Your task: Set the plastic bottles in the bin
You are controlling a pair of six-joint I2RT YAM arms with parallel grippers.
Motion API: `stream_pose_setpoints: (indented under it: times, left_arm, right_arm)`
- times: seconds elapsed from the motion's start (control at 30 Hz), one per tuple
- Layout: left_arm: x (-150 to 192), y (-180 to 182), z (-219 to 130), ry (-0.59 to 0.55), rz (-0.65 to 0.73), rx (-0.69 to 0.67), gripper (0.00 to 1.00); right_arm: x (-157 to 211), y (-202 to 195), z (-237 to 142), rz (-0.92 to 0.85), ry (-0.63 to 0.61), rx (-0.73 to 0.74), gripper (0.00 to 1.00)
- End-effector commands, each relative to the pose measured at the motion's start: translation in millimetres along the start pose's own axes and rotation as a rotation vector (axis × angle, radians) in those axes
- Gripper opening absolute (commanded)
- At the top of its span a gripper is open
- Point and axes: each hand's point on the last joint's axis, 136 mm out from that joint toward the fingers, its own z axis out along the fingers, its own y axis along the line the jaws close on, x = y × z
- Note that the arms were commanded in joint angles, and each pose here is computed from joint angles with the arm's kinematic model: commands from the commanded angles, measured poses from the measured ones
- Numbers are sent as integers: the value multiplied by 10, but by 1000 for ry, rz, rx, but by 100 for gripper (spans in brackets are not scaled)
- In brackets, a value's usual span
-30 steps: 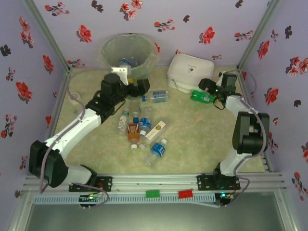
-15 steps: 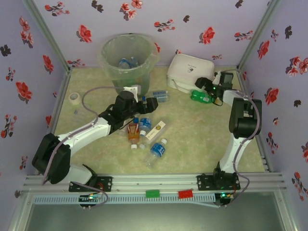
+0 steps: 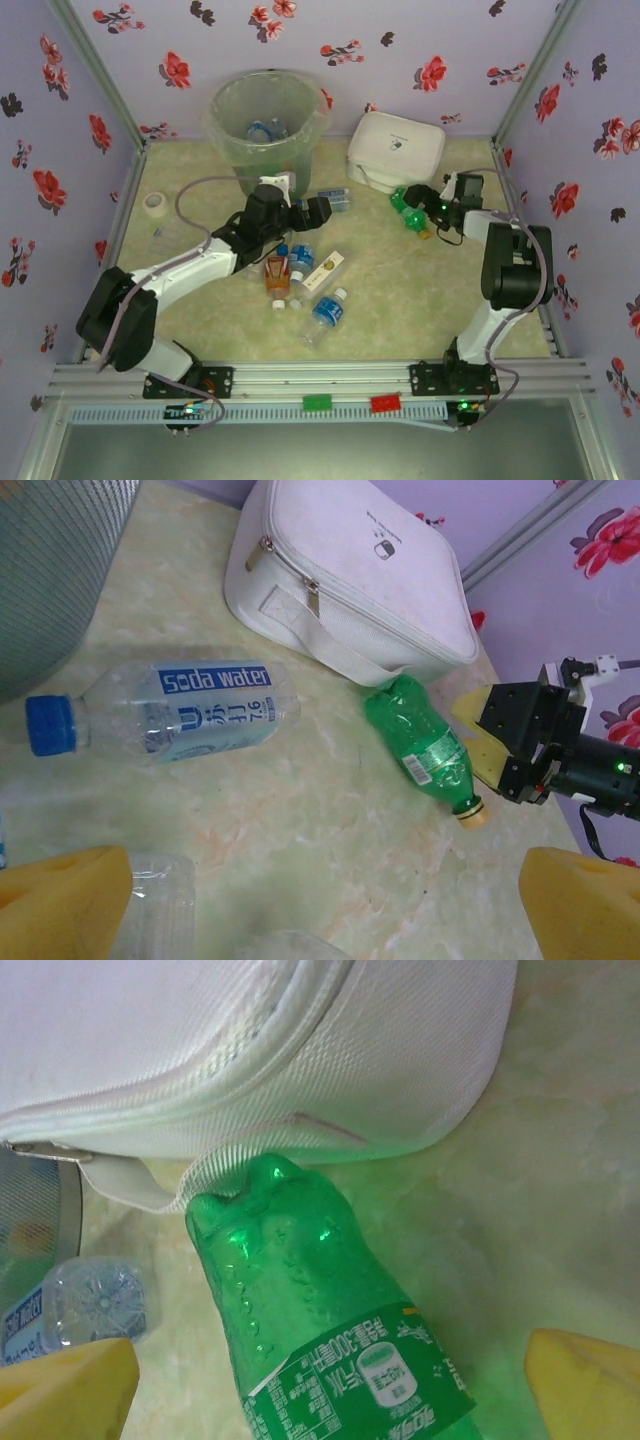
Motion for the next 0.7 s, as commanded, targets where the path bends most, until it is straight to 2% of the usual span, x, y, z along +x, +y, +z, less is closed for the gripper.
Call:
stream_pose_setpoints:
  times: [0.0,0.2,0.37,0.53,0.67]
  left_arm:
    - [-108,-182,57,-9,-21,64,100]
    - [-55,-134,75,19,-29,48,100]
    - [-21,-58,58,31,-55,27,100]
    - [16,7,26,33,-69,14,100]
    - [15,48,8,30,-80,5,100]
  right_arm:
    - [195,37,-33,-72,51,90,100]
    - [519,-1,60,-175,160,229,99]
    - [631,-26,133,-212,233,293,92]
    - [631,0,171,-218,238,295,78]
    - [605,9,193,-225,239,294,71]
